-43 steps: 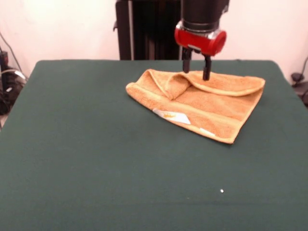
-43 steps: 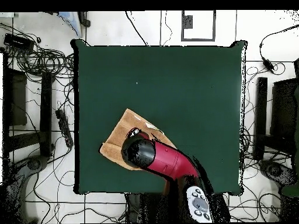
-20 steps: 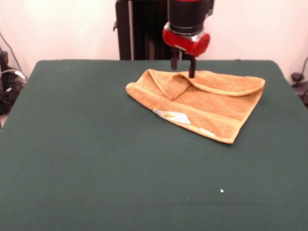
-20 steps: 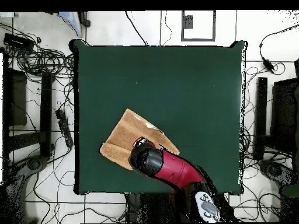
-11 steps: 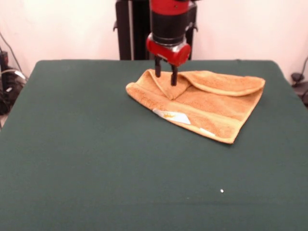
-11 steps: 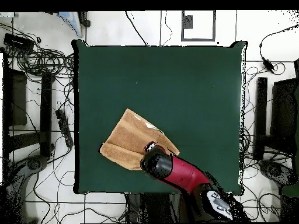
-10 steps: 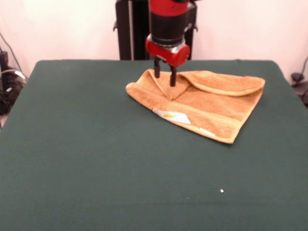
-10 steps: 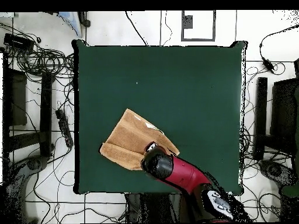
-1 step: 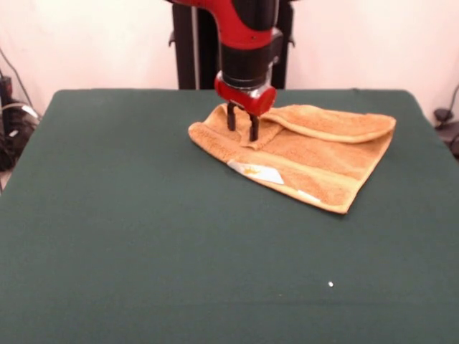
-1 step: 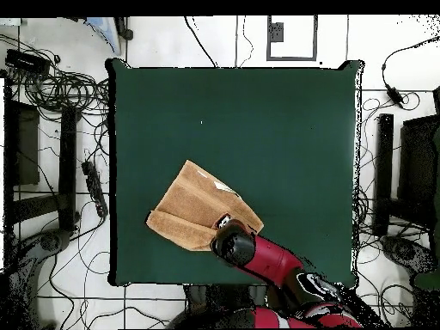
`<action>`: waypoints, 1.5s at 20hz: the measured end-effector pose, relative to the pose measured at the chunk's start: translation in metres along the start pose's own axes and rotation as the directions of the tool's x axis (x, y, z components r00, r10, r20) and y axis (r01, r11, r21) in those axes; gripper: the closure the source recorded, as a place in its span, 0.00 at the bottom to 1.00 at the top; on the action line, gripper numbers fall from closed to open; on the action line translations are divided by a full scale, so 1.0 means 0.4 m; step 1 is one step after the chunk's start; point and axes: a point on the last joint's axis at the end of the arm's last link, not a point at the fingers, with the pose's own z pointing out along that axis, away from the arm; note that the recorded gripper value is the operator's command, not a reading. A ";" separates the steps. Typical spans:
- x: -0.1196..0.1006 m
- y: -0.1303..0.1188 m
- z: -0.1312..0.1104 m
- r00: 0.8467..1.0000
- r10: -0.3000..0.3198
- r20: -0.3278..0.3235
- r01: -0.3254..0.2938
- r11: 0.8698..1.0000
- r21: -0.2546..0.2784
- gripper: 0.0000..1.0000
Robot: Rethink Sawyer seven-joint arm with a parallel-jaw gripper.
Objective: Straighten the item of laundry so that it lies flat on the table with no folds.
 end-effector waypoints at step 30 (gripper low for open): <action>0.103 0.046 -0.013 0.998 -0.052 -0.030 0.051 0.997 -0.050 1.00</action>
